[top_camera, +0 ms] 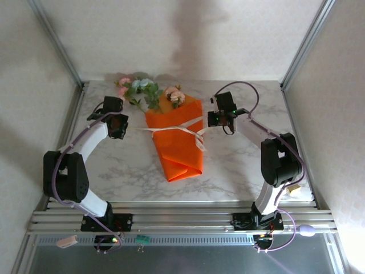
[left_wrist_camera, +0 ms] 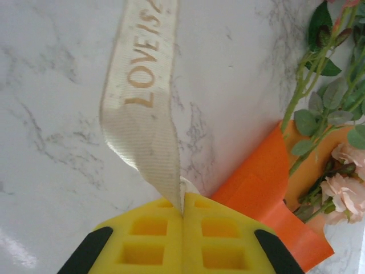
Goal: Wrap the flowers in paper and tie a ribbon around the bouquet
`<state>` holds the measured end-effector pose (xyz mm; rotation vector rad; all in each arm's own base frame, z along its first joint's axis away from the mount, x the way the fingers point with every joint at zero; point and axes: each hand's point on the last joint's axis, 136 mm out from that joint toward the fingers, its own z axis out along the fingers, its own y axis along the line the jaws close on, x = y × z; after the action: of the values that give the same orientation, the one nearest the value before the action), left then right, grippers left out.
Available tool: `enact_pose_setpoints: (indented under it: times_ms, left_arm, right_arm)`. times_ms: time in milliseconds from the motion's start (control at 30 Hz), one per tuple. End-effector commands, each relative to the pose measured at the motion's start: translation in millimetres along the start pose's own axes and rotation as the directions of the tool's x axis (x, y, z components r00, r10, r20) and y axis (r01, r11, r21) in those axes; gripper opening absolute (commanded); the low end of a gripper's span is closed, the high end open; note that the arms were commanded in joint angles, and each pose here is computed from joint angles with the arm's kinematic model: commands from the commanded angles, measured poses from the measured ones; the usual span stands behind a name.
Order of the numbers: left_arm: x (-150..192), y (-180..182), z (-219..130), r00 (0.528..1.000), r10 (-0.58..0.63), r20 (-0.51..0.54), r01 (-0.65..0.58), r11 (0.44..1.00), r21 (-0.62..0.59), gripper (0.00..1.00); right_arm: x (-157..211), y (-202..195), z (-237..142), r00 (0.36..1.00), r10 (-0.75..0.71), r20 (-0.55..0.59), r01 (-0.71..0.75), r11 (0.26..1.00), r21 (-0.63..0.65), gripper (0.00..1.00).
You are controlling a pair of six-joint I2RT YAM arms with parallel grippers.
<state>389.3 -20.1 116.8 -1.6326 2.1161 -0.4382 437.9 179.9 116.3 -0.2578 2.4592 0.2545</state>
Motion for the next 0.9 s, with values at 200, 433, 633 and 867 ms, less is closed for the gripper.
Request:
enact_pose_setpoints:
  times_ms: [200, 433, 633, 867]
  left_arm:
    - [-29, 58, -12, 0.993, -0.087, 0.080, 0.093, 0.992, -0.085, 0.00]
    - [-48, 69, -13, 0.985, -0.143, 0.095, 0.152, 0.984, -0.094, 0.00]
    - [-59, 79, -15, 0.977, -0.188, 0.098, 0.197, 0.976, -0.089, 0.00]
    - [-71, 87, -24, 0.970, -0.212, 0.121, 0.223, 0.971, -0.088, 0.00]
  right_arm:
    - [23, -68, -13, 0.984, 0.170, -0.055, -0.160, 0.974, 0.162, 0.00]
    - [31, -99, -10, 0.957, 0.268, -0.108, -0.238, 0.943, 0.235, 0.00]
    - [48, -119, -9, 0.929, 0.340, -0.146, -0.290, 0.914, 0.283, 0.00]
    - [45, -139, -13, 0.915, 0.380, -0.137, -0.324, 0.894, 0.311, 0.00]
